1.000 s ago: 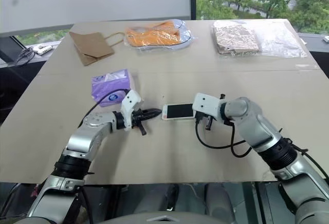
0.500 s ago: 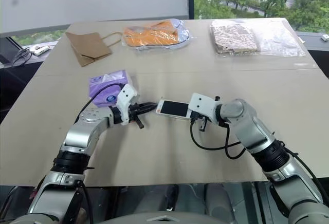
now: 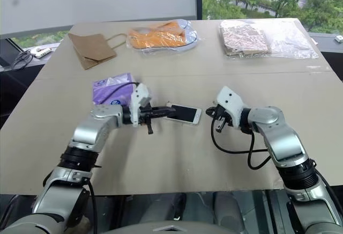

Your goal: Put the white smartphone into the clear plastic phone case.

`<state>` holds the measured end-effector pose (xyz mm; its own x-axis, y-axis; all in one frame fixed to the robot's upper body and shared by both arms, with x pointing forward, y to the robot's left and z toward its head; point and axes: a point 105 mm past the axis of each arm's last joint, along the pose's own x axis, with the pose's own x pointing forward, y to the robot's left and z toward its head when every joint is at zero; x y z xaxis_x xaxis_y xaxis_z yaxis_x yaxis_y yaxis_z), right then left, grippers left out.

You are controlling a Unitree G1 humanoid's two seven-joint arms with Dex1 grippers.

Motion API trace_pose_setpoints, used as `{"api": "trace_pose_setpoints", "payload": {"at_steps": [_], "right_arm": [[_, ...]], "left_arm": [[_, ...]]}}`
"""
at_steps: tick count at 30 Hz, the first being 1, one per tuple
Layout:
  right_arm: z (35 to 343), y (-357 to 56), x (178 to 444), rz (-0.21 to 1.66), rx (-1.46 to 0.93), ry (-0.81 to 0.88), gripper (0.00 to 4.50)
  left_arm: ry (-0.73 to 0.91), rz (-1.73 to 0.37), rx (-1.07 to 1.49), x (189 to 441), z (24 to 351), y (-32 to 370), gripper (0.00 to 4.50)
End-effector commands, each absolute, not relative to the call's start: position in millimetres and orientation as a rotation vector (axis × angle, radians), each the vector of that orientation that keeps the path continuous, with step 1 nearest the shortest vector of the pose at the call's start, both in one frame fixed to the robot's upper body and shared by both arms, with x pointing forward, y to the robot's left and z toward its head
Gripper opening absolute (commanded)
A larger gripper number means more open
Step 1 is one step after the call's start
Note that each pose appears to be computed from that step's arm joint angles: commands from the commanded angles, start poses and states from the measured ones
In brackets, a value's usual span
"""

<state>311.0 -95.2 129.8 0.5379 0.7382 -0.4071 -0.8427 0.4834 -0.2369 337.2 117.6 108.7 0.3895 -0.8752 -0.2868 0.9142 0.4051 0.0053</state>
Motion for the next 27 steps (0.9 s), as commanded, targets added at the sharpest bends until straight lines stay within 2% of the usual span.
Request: {"api": "trace_pose_setpoints", "payload": {"at_steps": [1, 6, 14, 18, 27], "right_arm": [[144, -86, 305, 1.011, -0.418, 0.192, 0.0], [128, -72, 306, 1.059, -0.415, 0.229, 0.0], [105, -60, 310, 1.134, -0.469, 0.308, 0.0], [74, -70, 317, 1.138, -0.571, 0.482, 0.0], [37, -82, 314, 1.21, -0.579, 0.723, 0.0]], "left_arm": [[0.257, -1.146, 0.21, 341, 103, 113, 0.02], [0.29, -1.147, 0.249, 342, 89, 110, 0.02], [0.297, -1.131, 0.251, 341, 85, 111, 0.02], [0.298, -1.114, 0.252, 339, 84, 113, 0.02], [0.293, -1.091, 0.241, 337, 83, 112, 0.02]]}}
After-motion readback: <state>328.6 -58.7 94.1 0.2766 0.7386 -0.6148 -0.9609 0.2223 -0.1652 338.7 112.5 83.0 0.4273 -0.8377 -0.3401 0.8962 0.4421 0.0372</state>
